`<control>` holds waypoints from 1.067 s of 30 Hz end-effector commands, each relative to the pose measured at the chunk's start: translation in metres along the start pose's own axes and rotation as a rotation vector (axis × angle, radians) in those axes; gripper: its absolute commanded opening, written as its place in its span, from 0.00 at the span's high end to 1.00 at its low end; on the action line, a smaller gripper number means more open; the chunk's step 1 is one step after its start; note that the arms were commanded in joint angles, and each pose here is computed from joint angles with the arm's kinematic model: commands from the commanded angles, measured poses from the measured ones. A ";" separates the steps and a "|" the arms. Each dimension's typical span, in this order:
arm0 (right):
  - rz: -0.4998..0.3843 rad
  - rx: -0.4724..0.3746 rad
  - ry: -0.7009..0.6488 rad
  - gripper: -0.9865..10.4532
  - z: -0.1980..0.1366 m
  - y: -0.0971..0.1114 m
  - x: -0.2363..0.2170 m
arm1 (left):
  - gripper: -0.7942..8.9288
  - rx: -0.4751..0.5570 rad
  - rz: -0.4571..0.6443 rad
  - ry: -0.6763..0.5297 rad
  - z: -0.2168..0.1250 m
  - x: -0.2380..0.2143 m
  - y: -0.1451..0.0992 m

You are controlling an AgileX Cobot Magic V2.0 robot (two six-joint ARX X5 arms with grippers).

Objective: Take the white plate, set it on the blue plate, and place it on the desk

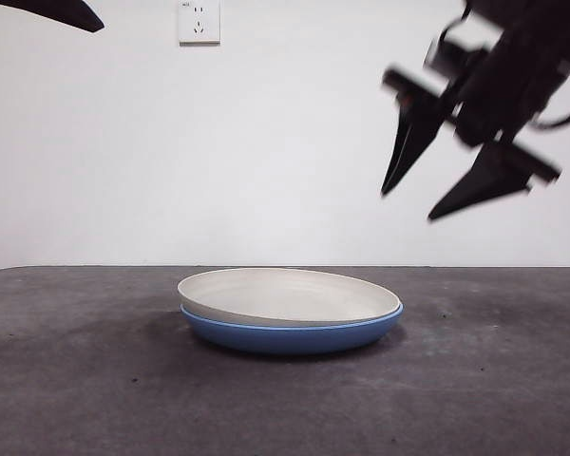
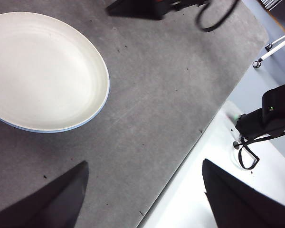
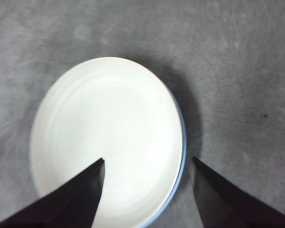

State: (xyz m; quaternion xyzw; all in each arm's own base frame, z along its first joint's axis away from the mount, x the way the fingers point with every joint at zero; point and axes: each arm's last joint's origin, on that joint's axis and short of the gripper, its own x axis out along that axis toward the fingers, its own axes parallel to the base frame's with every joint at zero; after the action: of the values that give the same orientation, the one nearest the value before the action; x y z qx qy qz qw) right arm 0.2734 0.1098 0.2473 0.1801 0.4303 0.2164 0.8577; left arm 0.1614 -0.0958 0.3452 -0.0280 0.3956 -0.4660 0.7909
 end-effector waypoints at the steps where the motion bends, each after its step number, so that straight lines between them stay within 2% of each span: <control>1: 0.025 -0.119 -0.031 0.67 0.001 0.014 -0.028 | 0.53 0.023 -0.011 -0.008 0.003 0.001 -0.001; 8: 0.043 -0.235 -0.020 0.67 -0.022 0.031 -0.090 | 0.53 0.023 -0.011 -0.008 0.003 0.001 -0.001; 13: 0.053 -0.289 0.051 0.67 -0.047 0.035 -0.122 | 0.53 0.022 -0.011 -0.007 0.003 0.001 -0.001; 21: 0.093 -0.311 0.181 0.67 -0.076 0.036 -0.149 | 0.53 0.022 -0.011 -0.007 0.003 0.001 -0.001; 32: 0.098 -0.328 0.184 0.67 -0.080 0.036 -0.154 | 0.53 0.019 -0.011 -0.003 0.002 0.001 -0.001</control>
State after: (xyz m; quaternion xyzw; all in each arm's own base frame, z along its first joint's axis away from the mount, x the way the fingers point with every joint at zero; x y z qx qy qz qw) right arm 0.1166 0.0676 0.3169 0.0435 0.4672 0.3323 0.8182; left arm 0.1614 -0.0958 0.3451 -0.0281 0.3958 -0.4660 0.7908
